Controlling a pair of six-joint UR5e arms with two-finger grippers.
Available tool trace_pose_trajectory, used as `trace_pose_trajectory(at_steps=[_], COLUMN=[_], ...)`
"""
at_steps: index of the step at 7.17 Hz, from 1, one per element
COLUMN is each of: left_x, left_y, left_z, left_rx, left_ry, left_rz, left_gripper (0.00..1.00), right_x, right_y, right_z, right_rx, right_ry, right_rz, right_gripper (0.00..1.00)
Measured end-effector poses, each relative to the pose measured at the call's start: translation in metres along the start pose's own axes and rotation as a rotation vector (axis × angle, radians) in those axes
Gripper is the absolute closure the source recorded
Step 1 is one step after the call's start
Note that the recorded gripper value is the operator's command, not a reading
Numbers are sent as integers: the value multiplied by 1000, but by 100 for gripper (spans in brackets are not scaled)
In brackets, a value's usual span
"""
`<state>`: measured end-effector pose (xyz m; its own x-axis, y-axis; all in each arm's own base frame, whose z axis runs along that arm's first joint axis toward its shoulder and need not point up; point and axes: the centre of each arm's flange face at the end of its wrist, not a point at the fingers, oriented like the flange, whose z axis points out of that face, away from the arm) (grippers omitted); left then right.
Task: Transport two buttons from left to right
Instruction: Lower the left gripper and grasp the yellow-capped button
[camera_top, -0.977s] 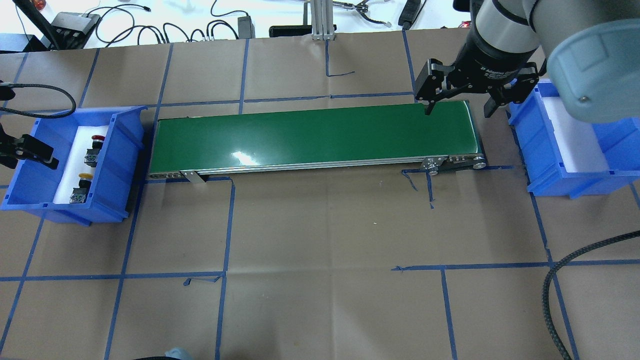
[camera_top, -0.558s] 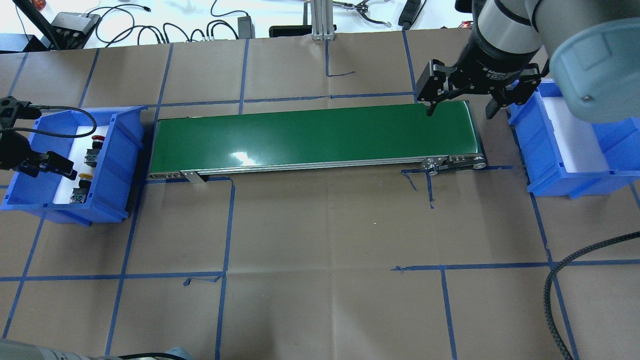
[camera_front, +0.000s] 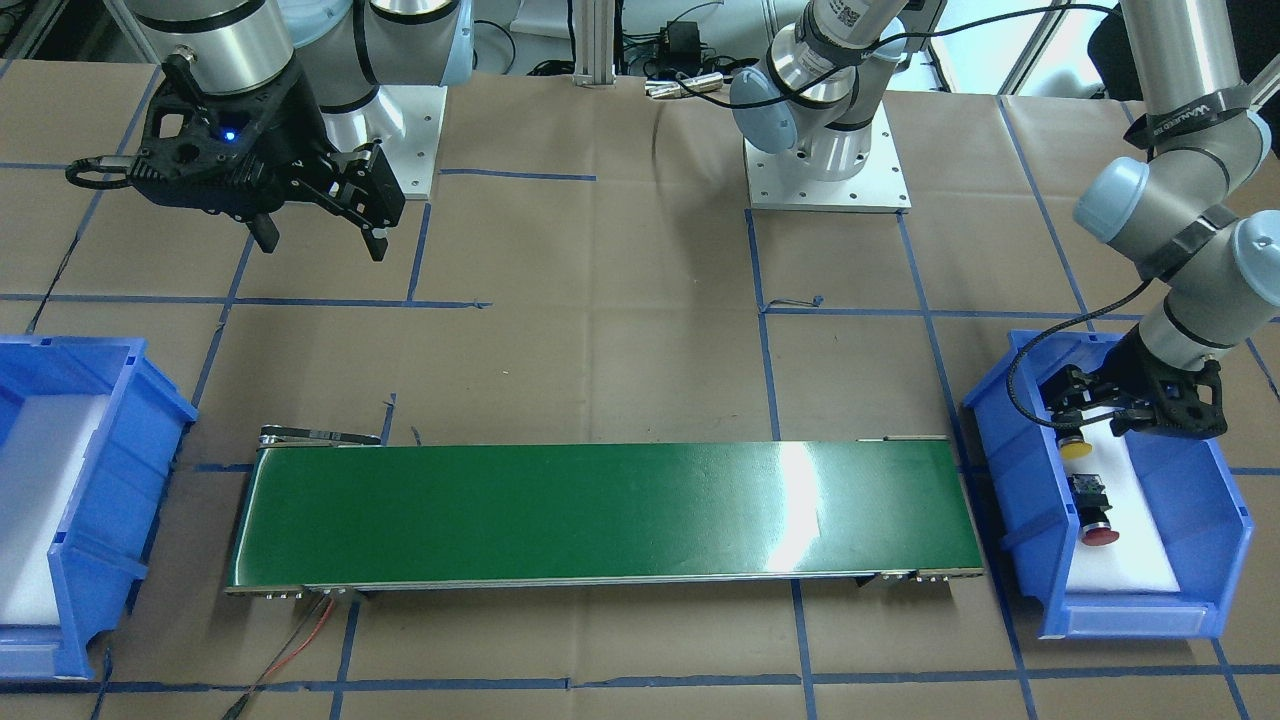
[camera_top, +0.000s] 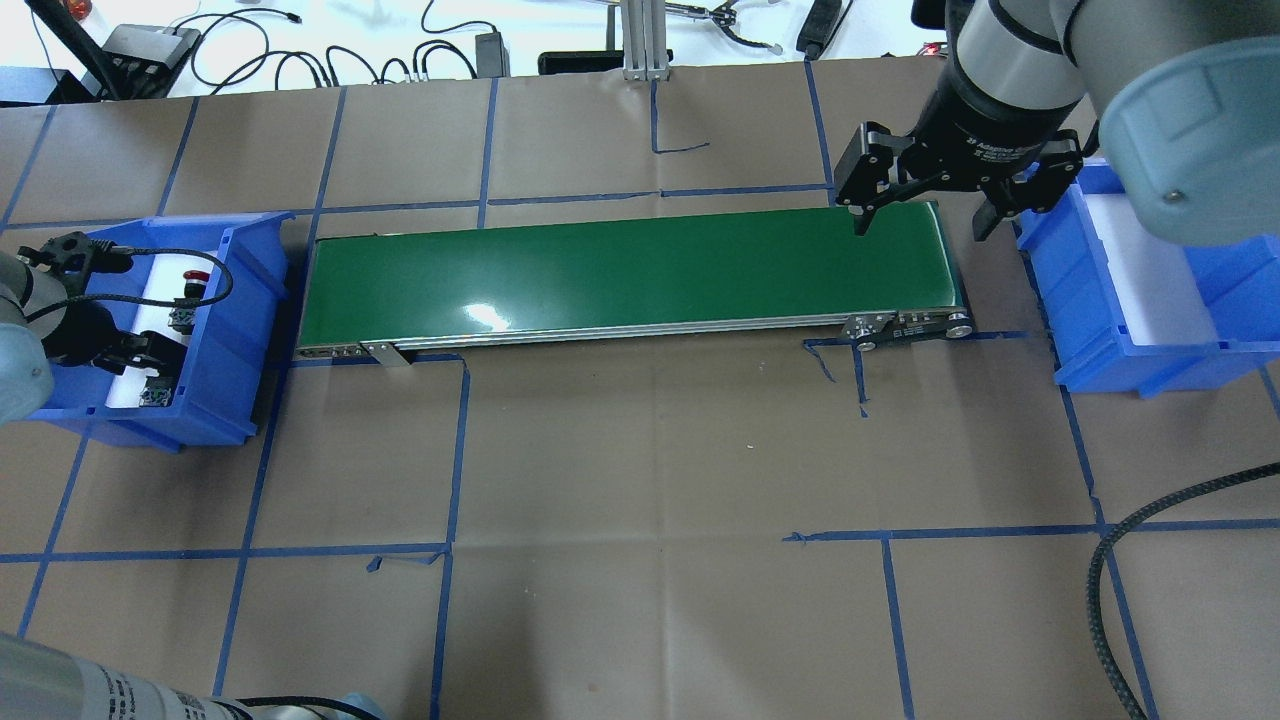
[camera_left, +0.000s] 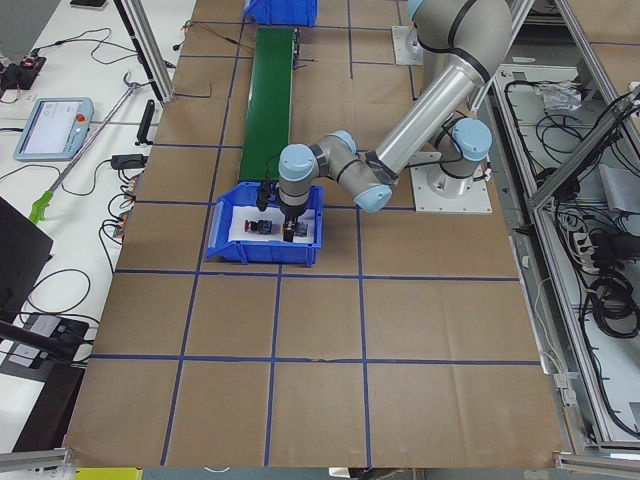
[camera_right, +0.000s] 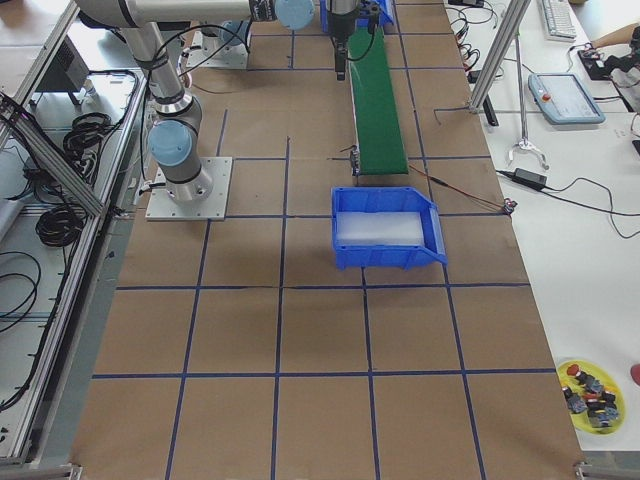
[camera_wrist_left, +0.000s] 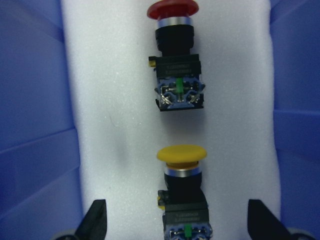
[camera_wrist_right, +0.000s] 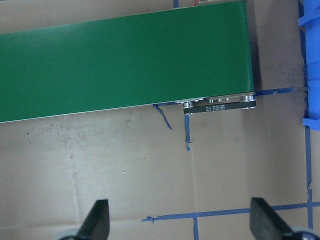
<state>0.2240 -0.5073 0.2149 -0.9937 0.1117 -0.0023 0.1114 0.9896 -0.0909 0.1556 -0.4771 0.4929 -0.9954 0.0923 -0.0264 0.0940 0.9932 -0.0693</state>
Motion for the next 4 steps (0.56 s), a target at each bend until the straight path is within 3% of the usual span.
trace_pose_trajectory(at_steps=[2, 3, 4], left_x=[3, 3, 3], left_y=[3, 3, 3], left_z=[8, 9, 10], left_rx=[1, -1, -2], left_ry=[1, 2, 2], left_rz=[-2, -5, -13], left_gripper=[32, 57, 74], right_x=[0, 0, -1], right_y=[0, 0, 1], right_z=[1, 1, 1], right_rx=[-1, -2, -2], right_ry=[0, 0, 0], right_rz=[0, -1, -1], right_gripper=[0, 0, 0])
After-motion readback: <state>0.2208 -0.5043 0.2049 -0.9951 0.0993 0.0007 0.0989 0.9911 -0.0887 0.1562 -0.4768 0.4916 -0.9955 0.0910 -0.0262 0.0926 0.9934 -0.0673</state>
